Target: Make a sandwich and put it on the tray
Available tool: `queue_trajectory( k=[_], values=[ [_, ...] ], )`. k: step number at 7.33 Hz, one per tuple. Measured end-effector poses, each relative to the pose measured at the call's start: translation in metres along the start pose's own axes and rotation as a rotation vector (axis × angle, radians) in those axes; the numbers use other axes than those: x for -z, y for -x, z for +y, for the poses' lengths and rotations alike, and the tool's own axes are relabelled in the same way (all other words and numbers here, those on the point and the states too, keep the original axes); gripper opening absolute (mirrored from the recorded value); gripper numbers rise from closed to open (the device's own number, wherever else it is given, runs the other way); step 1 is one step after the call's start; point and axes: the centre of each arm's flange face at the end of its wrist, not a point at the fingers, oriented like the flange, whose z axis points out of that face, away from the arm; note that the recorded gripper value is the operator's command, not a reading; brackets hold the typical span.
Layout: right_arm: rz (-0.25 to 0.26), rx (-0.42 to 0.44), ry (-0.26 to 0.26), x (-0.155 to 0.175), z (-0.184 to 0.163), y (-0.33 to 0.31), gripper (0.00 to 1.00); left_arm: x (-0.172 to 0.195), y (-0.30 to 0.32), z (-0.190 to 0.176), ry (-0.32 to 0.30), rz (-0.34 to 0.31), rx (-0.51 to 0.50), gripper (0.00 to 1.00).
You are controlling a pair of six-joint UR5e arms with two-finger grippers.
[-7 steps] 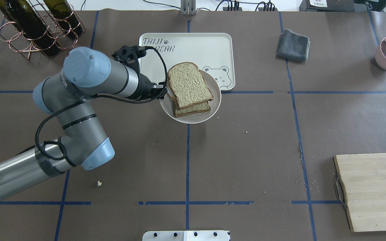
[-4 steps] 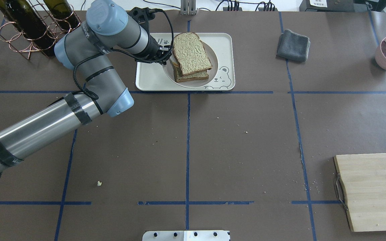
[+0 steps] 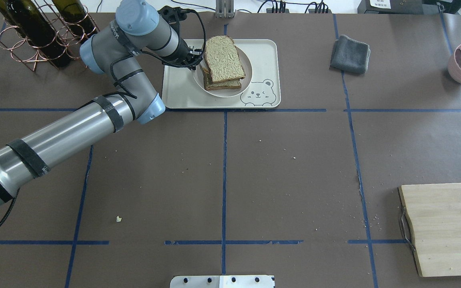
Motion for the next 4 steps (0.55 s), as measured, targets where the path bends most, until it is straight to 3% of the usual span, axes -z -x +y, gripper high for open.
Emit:
queue_trajectory(
  k=[2, 4],
  values=[
    [-0.002, -0.008, 0.009, -0.0045, 0.0016, -0.0036, 1.00, -0.0020, 0.0014, -0.0004, -0.006, 0.007, -0.044, 1.00],
    [-0.004, -0.022, 0.022, -0.0114, 0.0043, -0.0086, 1.00, 0.0048, 0.0032, -0.0068, -0.023, 0.011, -0.094, 1.00]
  ],
)
